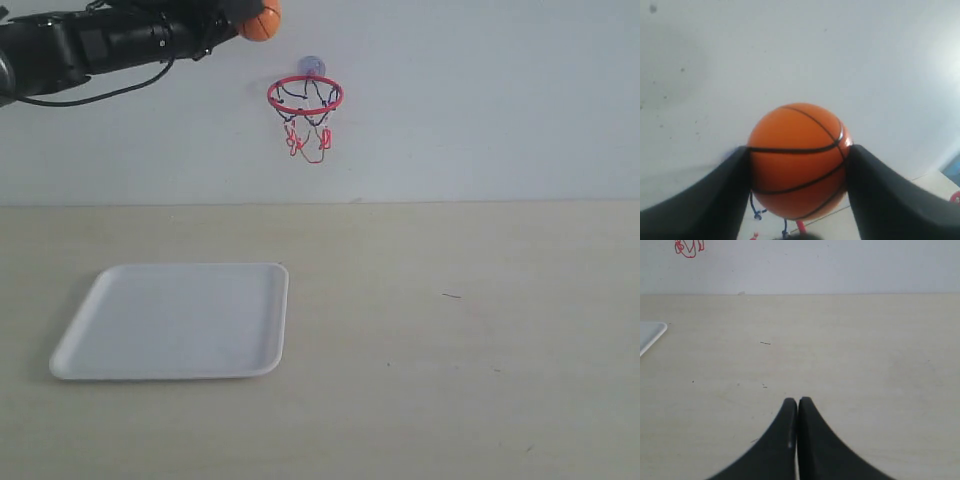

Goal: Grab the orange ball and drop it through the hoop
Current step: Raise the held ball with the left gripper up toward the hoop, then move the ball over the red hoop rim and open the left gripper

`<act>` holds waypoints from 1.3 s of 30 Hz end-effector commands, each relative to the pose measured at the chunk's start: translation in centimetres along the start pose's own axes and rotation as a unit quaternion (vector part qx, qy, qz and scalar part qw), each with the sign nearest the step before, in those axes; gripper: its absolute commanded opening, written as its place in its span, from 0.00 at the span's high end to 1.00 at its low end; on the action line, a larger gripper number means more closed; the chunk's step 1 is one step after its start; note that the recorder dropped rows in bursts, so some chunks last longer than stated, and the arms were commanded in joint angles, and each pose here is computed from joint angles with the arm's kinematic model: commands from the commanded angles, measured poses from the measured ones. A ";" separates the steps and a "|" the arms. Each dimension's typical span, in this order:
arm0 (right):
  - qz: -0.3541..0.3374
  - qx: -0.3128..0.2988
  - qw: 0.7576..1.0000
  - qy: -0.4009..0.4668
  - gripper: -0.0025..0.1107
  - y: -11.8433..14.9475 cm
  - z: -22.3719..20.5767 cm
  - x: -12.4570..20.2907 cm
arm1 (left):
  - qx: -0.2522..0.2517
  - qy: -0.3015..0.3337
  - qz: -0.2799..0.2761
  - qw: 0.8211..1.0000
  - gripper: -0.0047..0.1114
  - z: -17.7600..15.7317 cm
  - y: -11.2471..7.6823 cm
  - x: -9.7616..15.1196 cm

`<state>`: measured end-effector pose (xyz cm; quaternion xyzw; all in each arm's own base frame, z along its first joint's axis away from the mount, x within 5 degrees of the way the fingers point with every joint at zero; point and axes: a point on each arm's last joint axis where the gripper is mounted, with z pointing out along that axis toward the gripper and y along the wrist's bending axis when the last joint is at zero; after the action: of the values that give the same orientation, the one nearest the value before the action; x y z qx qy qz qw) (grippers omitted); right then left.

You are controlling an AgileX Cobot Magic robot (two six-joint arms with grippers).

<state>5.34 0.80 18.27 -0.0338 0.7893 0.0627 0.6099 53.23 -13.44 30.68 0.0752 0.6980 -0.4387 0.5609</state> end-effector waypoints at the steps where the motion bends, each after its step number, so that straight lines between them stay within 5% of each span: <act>1: 0.001 0.000 1.000 -0.004 0.98 0.0 0.0 -0.1 | 0.008 0.034 0.087 0.996 0.92 0.3 -0.2 -0.1; 4: 0.001 0.000 1.000 -0.004 0.98 0.0 0.0 -0.1 | 0.038 0.063 0.163 0.984 0.92 0.4 -0.6 0.3; 11: 0.001 0.000 1.000 -0.004 0.98 0.0 0.0 -0.1 | 0.072 0.077 0.149 0.983 0.92 0.9 0.0 1.6; 21: 0.001 0.000 1.000 -0.004 0.98 0.0 0.0 -0.1 | 0.094 0.082 0.215 0.969 0.92 1.2 0.6 2.8; 27: 0.001 0.000 1.000 -0.004 0.98 0.0 0.0 -0.1 | 0.072 0.052 0.313 0.945 0.92 2.0 0.2 2.8; 31: 0.001 0.000 1.000 -0.004 0.98 0.0 0.0 -0.1 | 0.047 0.027 0.332 0.942 0.92 2.3 0.2 2.4; 36: 0.001 0.000 1.000 -0.004 0.98 0.0 0.0 -0.1 | -0.048 -0.015 0.294 0.955 0.92 2.4 1.5 1.2; 39: 0.001 0.000 1.000 -0.004 0.98 0.0 0.0 -0.1 | -0.059 -0.025 0.276 0.959 0.92 2.3 1.7 1.0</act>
<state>5.34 0.80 18.27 -0.0338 0.7893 0.0627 0.6099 55.39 -14.67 28.29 0.2533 0.6594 -0.2270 0.6704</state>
